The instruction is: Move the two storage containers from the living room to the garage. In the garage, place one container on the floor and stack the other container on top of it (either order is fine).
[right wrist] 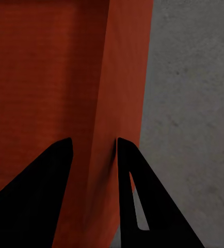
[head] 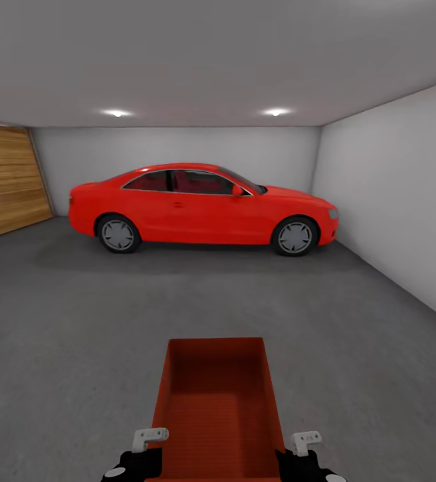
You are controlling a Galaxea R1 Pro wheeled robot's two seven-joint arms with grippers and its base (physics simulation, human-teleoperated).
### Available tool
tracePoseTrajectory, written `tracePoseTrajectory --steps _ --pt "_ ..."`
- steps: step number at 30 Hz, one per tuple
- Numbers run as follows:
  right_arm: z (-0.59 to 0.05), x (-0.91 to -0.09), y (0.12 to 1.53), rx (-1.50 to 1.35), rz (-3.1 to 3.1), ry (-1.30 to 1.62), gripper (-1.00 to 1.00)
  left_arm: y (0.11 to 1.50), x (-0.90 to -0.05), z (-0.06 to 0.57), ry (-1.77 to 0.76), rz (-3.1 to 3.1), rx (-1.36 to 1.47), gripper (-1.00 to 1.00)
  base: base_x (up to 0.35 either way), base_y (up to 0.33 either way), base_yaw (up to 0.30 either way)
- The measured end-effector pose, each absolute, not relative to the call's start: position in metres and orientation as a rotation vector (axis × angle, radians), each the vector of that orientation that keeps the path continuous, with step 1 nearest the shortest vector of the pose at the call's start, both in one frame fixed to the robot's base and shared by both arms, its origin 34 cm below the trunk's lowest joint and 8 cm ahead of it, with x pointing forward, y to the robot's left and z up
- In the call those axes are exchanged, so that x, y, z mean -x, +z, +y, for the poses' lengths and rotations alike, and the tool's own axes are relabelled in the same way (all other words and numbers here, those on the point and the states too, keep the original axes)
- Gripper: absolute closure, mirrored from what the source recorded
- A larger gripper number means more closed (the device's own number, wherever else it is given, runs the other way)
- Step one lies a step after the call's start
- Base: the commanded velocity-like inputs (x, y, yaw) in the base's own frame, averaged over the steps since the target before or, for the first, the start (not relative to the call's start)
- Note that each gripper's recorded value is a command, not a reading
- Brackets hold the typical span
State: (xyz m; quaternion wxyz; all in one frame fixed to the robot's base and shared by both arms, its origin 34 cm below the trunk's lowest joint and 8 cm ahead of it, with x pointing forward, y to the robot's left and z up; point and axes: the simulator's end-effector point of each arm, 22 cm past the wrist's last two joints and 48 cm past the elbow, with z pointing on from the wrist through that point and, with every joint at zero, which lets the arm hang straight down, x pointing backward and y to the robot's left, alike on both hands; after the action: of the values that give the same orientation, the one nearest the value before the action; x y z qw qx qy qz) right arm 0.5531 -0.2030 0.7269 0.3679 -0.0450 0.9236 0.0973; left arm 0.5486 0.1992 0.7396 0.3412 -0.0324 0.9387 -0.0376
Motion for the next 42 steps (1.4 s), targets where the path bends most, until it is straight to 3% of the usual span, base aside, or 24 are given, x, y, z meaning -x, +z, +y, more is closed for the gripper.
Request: tracePoseTrajectory --steps 29,42 --pt "-0.2031 -0.5529 0.7267 0.116 2.373 0.250 1.00 0.7393 -0.5484 0.1992 -0.098 2.443 0.084 1.00 0.199 0.000 -0.260" --pt "-0.2030 -0.5532 0.7266 0.115 2.373 0.250 1.00 0.7392 -0.5487 0.1993 -0.098 2.443 0.084 1.00 0.021 0.000 -0.274"
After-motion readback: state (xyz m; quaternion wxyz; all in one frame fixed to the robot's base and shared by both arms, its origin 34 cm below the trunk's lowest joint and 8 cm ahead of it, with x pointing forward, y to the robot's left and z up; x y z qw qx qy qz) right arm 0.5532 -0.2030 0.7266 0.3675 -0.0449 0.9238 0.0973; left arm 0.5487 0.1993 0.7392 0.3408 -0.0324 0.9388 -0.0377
